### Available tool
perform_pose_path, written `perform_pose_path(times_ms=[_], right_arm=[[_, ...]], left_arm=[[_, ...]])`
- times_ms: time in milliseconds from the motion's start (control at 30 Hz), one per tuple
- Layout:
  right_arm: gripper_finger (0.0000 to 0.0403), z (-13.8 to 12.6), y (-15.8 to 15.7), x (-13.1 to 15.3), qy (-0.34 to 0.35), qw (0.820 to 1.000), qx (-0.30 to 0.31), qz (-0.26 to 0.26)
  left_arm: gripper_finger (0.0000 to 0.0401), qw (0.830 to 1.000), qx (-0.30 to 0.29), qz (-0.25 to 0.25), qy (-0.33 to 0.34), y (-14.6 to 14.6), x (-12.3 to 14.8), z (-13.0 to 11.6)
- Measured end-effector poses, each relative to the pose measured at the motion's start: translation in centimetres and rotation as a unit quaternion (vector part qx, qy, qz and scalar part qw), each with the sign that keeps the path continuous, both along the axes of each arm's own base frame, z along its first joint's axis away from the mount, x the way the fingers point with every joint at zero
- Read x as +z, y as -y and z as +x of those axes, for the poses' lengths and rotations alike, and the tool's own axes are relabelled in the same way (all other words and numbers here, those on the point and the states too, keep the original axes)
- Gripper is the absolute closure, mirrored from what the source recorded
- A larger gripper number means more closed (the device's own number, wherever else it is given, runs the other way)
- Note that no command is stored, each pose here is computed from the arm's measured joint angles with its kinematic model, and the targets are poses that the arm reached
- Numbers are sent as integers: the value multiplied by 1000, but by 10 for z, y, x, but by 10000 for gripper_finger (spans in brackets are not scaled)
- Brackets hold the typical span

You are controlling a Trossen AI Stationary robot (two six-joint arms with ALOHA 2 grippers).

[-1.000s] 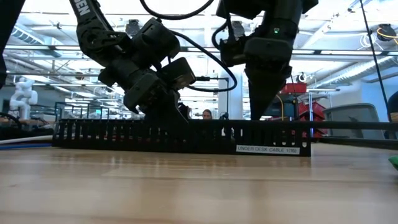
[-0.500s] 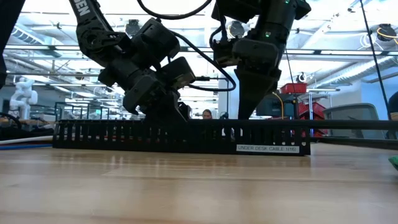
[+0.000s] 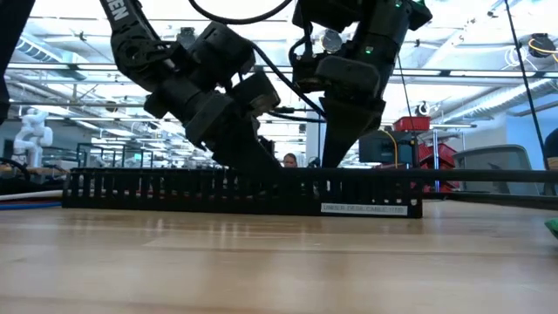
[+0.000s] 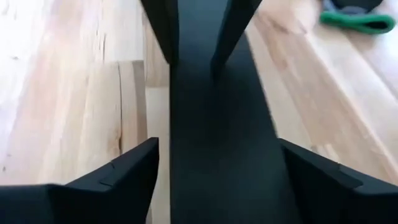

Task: Ziptie cables
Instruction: Close the cable duct with the cable duct cover

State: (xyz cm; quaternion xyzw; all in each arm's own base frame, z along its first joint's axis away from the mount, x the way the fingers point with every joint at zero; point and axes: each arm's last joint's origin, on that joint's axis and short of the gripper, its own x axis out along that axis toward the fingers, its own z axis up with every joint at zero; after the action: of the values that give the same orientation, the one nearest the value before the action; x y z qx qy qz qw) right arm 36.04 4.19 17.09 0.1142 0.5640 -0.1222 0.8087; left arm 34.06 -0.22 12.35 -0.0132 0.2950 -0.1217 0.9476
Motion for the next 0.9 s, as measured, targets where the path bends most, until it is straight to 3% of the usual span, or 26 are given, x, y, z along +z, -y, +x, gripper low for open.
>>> perform_pose_path(times_ms=[267, 433, 700, 900], right_arm=[[296, 0, 0, 3, 7, 1000, 0, 3], [296, -1, 0, 5, 8, 1000, 7, 2], [296, -1, 0, 5, 7, 1000, 13, 0], [296, -1, 0, 5, 5, 1000, 19, -2]], left_arm=[[68, 1000, 7, -11, 0, -1, 15, 7], [67, 1000, 18, 6, 3, -16, 42, -3], [67, 997, 47, 24, -56, -39, 96, -56], [67, 991, 39, -10, -131, -30, 77, -86]])
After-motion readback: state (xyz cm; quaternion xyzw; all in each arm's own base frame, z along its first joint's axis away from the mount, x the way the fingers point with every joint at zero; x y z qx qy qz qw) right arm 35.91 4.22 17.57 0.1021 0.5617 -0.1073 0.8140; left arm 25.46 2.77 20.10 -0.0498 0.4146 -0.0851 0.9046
